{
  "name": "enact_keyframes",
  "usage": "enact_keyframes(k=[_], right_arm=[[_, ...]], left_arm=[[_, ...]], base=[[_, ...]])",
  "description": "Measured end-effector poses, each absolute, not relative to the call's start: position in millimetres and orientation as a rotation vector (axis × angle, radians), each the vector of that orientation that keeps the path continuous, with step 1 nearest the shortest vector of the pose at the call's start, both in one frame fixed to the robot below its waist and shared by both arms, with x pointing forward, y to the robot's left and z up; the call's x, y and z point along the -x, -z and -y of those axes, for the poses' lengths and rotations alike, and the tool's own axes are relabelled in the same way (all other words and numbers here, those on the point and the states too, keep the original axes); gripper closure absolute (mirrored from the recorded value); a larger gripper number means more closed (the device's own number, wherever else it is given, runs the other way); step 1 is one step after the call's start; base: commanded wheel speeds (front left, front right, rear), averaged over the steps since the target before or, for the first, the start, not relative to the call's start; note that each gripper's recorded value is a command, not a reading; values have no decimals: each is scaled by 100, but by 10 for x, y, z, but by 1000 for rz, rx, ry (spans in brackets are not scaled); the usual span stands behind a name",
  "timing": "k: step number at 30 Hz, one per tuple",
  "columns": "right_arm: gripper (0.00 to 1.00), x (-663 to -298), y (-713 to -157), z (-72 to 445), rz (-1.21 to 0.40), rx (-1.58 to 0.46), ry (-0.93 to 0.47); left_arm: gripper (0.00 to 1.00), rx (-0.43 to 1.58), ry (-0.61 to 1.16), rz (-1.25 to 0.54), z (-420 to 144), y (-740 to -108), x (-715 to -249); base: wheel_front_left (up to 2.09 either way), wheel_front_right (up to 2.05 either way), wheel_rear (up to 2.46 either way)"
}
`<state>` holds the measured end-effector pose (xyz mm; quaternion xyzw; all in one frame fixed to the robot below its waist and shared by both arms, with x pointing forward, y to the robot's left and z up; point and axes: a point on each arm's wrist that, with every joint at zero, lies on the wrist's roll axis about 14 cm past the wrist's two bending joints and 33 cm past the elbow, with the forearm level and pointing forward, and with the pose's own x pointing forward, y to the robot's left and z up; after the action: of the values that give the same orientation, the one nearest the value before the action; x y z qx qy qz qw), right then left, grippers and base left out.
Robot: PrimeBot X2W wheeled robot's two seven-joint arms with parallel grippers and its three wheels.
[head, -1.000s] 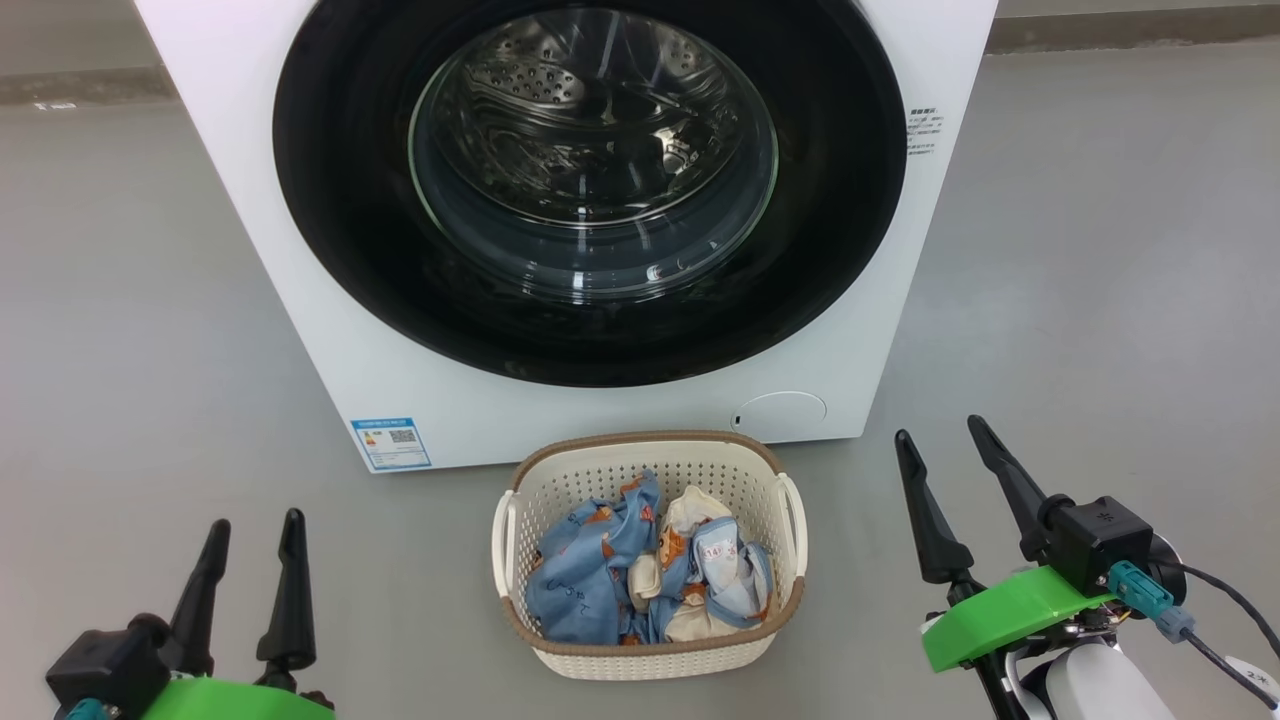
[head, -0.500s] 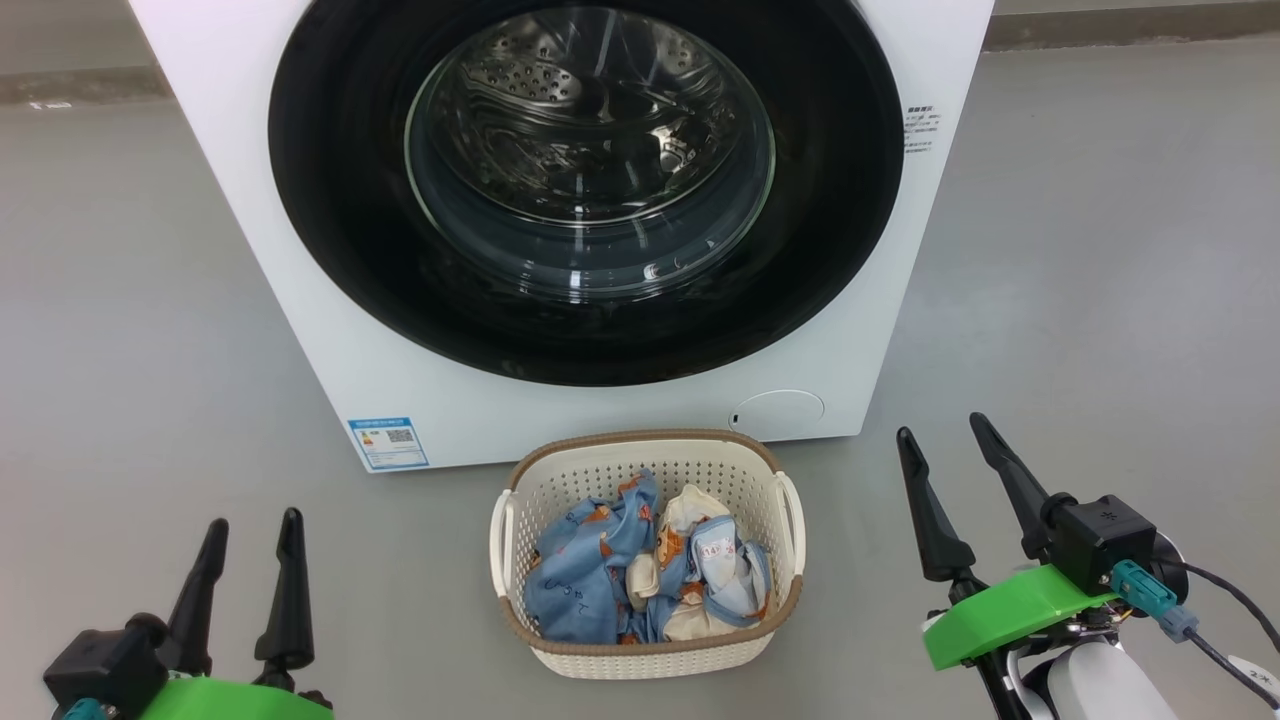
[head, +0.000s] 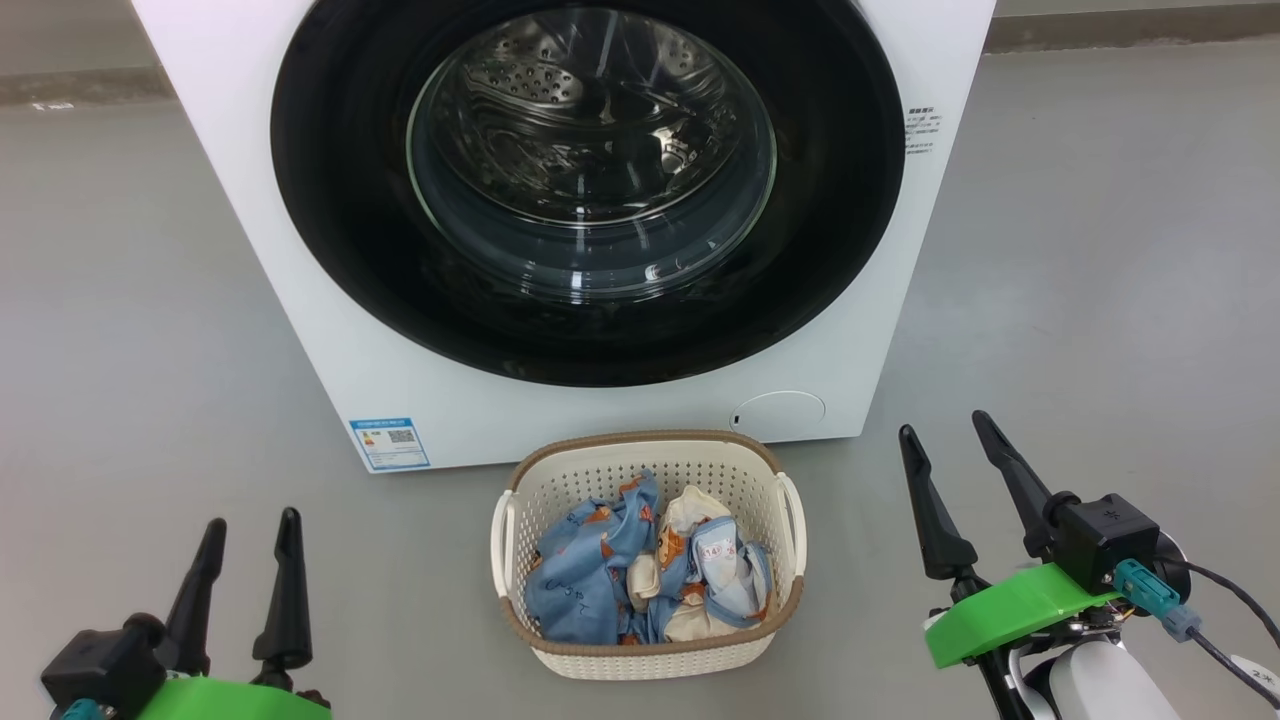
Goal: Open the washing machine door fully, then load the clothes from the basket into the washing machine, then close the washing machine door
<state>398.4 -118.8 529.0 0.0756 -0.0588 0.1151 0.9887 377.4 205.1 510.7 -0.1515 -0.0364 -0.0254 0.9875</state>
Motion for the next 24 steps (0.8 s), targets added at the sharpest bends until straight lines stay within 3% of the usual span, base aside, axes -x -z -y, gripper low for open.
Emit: enact_keyframes(k=[10, 24], right_arm=[[0, -3984, -5289, 1185, 118, -152, -232], [0, -3982, -5284, 1195, 116, -152, -230]], left_arm=[[0, 297, 46, 82, -2070, -5121, -3776], [0, 318, 48, 83, -2052, -5122, -3781]], base=[[32, 32, -65], [103, 103, -206]])
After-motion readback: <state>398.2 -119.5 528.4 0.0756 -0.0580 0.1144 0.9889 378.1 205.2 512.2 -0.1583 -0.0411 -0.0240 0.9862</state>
